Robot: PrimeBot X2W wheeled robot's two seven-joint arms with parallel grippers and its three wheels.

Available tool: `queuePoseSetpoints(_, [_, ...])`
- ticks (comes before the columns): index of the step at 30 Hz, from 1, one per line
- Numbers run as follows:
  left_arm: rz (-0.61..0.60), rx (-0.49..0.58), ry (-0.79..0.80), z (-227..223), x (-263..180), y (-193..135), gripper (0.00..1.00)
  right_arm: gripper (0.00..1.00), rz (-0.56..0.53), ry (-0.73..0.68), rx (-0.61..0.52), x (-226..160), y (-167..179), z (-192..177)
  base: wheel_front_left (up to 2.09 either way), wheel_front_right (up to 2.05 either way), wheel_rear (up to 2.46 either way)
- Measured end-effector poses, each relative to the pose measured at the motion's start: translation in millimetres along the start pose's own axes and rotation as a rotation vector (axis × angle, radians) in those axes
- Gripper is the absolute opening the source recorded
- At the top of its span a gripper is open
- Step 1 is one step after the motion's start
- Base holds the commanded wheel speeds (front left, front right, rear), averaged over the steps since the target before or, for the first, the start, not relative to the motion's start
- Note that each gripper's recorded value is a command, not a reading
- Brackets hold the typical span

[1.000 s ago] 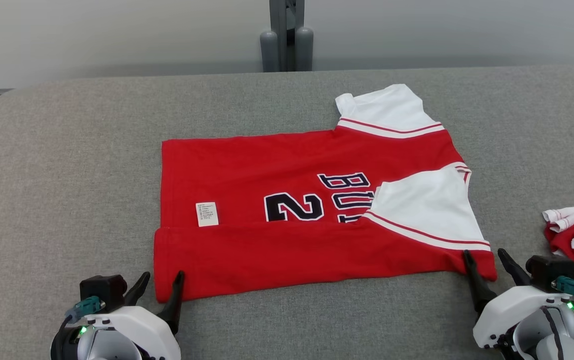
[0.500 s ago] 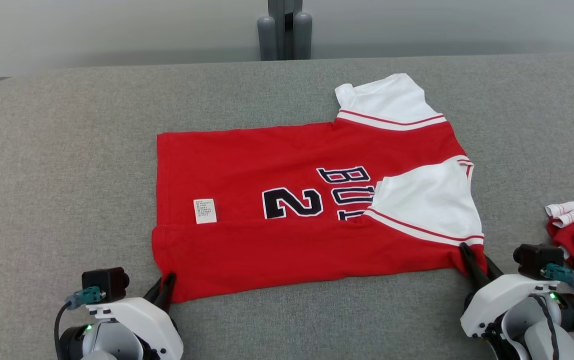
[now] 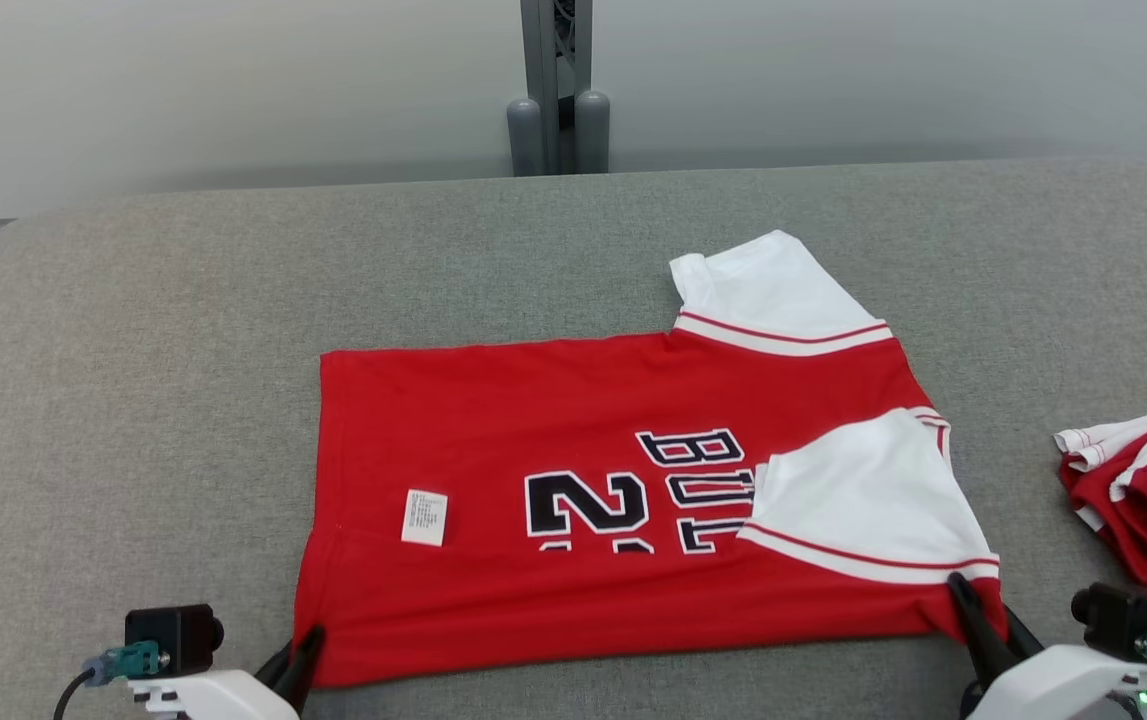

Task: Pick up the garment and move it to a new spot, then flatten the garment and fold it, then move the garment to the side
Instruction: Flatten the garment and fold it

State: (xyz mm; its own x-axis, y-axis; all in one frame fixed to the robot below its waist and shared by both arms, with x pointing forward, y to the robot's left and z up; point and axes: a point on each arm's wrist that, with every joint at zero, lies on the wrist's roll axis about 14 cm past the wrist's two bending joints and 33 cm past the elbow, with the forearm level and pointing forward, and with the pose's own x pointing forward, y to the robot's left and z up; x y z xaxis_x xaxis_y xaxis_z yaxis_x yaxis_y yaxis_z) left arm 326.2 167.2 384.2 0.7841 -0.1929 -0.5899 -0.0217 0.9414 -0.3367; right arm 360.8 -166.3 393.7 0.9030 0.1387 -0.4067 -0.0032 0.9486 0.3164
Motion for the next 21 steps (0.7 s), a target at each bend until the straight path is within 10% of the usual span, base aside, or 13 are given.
queuePoseSetpoints(7, [0.022,-0.032,0.063,-18,-13,4,0.00,0.00,-0.039,0.057,0.036,-25,-7,-18,0.00,0.00,0.00])
queuePoseSetpoints(10, [0.021,-0.033,0.075,-20,-13,2,0.09,1.00,-0.036,0.071,0.052,-27,-5,-21,0.00,0.00,0.00])
queuePoseSetpoints(12, [0.016,-0.027,0.097,-25,-13,1,0.48,1.00,-0.042,0.062,0.056,-28,-6,-19,0.00,0.00,0.00])
queuePoseSetpoints(13, [0.018,-0.029,0.087,-24,-13,1,1.00,1.00,-0.046,0.053,0.057,-28,-8,-17,0.00,0.00,0.00])
queuePoseSetpoints(21, [0.084,-0.023,-0.069,9,-15,13,1.00,1.00,-0.070,-0.138,0.040,-31,-17,30,0.00,0.00,0.00])
